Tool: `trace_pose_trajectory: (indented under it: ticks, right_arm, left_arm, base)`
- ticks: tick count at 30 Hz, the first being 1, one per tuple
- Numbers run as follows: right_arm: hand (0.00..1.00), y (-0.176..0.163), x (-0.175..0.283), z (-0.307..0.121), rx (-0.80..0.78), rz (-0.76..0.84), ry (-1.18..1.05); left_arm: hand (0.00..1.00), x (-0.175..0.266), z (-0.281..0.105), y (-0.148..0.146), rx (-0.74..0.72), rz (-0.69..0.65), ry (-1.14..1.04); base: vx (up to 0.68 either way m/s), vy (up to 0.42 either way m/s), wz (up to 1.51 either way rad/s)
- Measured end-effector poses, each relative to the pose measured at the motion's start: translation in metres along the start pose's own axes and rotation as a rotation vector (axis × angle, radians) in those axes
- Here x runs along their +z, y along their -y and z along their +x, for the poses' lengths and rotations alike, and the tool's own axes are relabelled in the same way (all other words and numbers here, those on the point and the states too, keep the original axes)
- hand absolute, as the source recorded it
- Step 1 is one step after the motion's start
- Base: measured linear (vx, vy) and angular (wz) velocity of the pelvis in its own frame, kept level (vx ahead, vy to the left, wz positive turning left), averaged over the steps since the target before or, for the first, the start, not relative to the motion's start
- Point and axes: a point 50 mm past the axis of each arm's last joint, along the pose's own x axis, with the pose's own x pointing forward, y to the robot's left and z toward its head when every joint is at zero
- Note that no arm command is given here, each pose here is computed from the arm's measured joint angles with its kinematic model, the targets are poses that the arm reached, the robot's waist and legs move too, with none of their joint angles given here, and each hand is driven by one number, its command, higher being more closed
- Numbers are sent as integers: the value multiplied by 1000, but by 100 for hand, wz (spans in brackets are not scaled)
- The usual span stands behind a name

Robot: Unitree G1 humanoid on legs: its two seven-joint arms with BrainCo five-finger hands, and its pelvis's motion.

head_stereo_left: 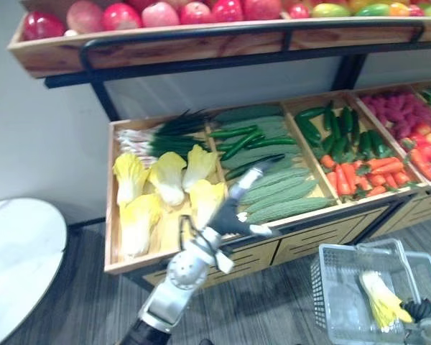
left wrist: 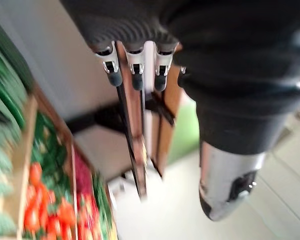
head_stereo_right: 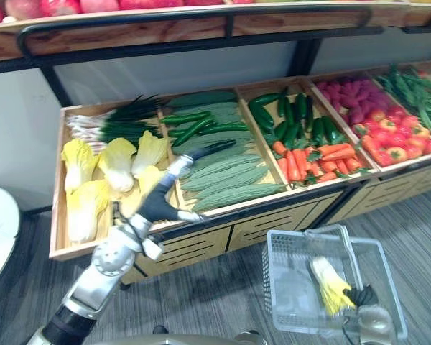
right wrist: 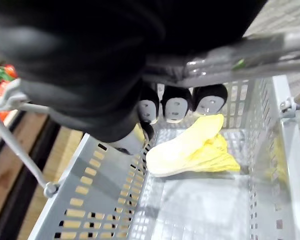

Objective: Pick vegetable in the basket

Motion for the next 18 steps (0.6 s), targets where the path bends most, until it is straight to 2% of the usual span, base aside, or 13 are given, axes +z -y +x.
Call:
trace_pose_trajectory:
  ticks: [2, 7, 9, 11, 14, 18]
  right_arm:
    - [100, -7, -30, -6, -1, 57, -114]
    - [100, -10, -67, -19, -73, 238, -241]
    - [100, -19, -81, -26, -79, 284, -285]
    - [100, -28, -87, -30, -78, 303, -308]
    - [100, -45, -88, -34, -61, 353, -305]
    - [100, -56, -87, -37, -56, 382, -299]
  left_arm:
    - [0, -9, -16, -20, 158, 10, -71]
    - [0, -31, -47, -63, 483, 62, -217]
    - [0, -57, -74, -81, 630, 104, -394]
    - [0, -80, -99, -91, 697, 155, -558]
    - [0, -115, -153, -98, 817, 155, -852]
    - [0, -135, -214, -97, 928, 162, -1129]
  base:
    - [-17, -20, 61]
    - [-4, 1, 37]
    - [35, -2, 30]
    - [28, -4, 20]
    - [21, -4, 8]
    - [42, 4, 8]
